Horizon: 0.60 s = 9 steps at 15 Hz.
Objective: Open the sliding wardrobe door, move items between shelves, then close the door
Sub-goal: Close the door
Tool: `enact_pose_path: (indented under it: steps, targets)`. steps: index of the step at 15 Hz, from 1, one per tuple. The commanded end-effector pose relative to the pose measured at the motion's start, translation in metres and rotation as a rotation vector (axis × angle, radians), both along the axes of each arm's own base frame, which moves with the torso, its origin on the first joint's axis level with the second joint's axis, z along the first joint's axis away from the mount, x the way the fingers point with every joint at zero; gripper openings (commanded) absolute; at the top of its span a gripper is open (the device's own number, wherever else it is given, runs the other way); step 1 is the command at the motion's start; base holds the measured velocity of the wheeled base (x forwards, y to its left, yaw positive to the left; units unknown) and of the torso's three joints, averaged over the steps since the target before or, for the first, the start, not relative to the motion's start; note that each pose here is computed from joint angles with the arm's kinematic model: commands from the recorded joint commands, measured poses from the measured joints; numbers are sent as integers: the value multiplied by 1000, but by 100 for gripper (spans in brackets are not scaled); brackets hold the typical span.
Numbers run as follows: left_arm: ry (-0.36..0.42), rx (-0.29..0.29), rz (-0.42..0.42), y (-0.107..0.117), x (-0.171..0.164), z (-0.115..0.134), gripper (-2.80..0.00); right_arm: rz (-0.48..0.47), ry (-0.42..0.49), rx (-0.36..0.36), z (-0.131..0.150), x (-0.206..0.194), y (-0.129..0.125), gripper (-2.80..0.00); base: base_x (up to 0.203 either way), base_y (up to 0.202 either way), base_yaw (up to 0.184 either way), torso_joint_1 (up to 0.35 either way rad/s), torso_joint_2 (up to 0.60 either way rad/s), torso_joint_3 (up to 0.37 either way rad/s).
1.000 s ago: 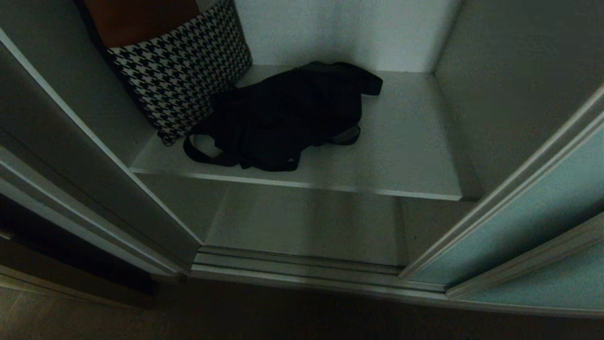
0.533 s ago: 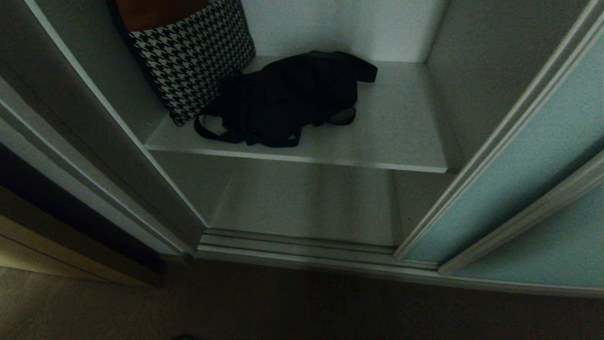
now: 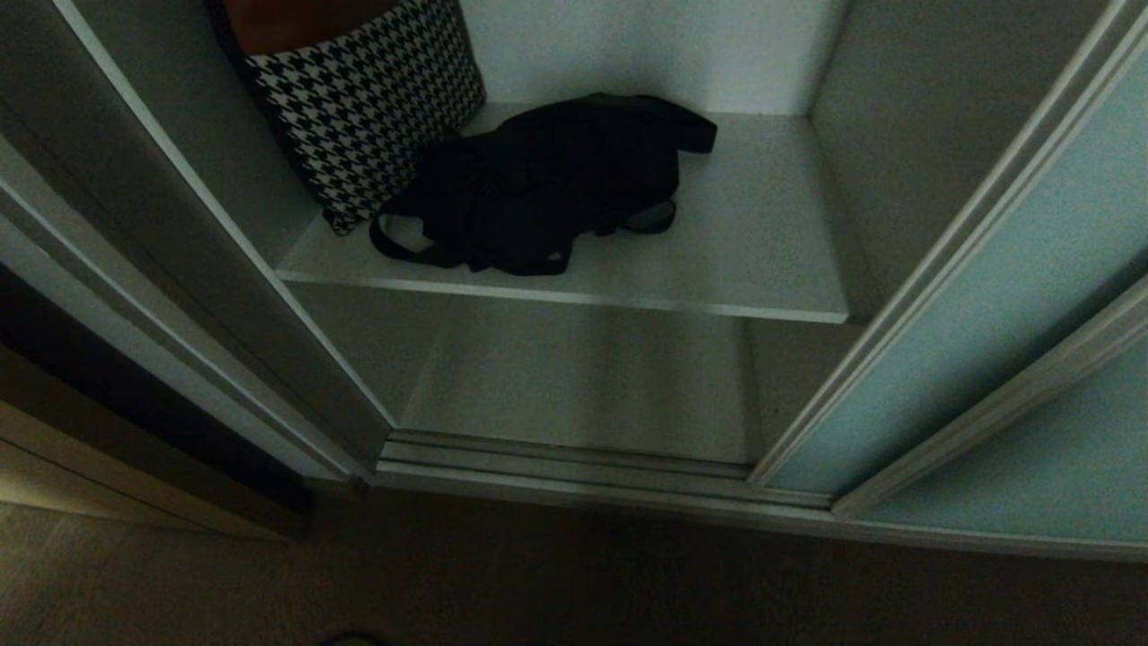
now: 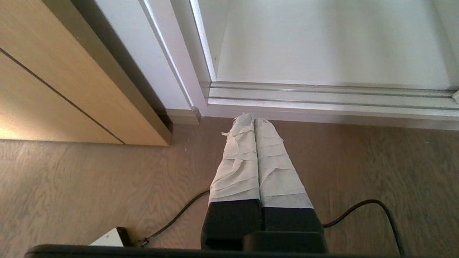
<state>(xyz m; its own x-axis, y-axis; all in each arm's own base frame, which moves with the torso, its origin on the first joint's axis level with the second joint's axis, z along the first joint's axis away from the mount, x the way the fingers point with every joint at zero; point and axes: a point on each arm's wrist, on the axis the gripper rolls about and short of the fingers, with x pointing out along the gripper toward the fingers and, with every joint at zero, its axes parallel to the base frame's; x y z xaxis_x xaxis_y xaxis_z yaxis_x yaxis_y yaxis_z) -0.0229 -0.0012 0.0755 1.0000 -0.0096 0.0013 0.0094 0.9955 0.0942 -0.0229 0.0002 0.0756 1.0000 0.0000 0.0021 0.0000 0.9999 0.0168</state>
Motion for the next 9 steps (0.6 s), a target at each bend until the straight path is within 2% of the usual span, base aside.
enact_pose_path:
  steps: [1, 9]
  targets:
    - [4, 1, 0, 0, 0, 0, -280, 0, -1, 0, 0, 0, 0, -280, 0, 0, 0, 0, 0, 0]
    - [3, -2, -1, 0, 0, 0, -280, 0, -1, 0, 0, 0, 0, -280, 0, 0, 0, 0, 0, 0]
